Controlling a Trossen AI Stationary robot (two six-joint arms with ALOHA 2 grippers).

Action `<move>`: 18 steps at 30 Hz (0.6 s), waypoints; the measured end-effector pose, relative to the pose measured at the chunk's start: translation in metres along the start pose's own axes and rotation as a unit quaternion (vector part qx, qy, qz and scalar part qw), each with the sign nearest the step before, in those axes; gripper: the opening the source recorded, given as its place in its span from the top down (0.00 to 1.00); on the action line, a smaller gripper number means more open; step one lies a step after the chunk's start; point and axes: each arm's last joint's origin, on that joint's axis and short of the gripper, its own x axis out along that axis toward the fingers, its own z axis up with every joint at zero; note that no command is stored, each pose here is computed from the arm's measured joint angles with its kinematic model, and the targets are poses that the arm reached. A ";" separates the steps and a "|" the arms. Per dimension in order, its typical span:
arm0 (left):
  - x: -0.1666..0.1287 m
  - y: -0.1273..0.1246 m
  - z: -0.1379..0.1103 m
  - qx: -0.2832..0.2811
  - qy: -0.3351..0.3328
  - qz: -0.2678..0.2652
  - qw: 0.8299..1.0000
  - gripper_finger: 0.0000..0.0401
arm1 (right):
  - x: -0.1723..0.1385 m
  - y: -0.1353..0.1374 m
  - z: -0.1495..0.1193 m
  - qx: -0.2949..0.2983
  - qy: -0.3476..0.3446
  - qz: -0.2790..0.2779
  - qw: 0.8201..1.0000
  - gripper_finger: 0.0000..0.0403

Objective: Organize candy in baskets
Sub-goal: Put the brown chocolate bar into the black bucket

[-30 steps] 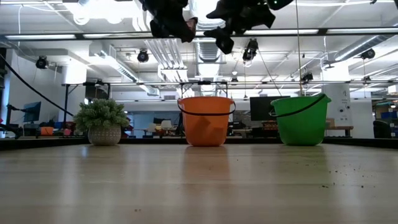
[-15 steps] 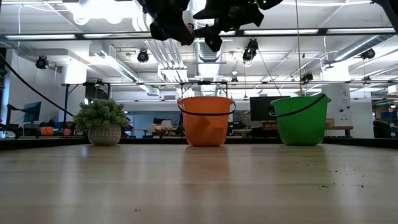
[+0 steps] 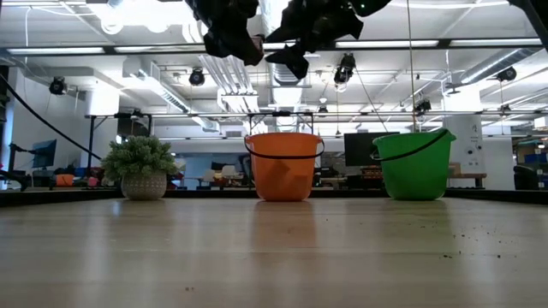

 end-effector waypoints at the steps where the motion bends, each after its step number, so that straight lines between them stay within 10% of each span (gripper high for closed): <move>1: 0.000 0.000 0.000 0.004 0.000 0.000 1.000 1.00 | 0.001 0.000 0.000 -0.002 0.000 0.001 1.000 0.48; 18: 0.000 0.001 0.005 0.030 -0.025 -0.008 0.999 1.00 | 0.016 0.015 0.006 -0.021 -0.019 0.026 0.999 0.48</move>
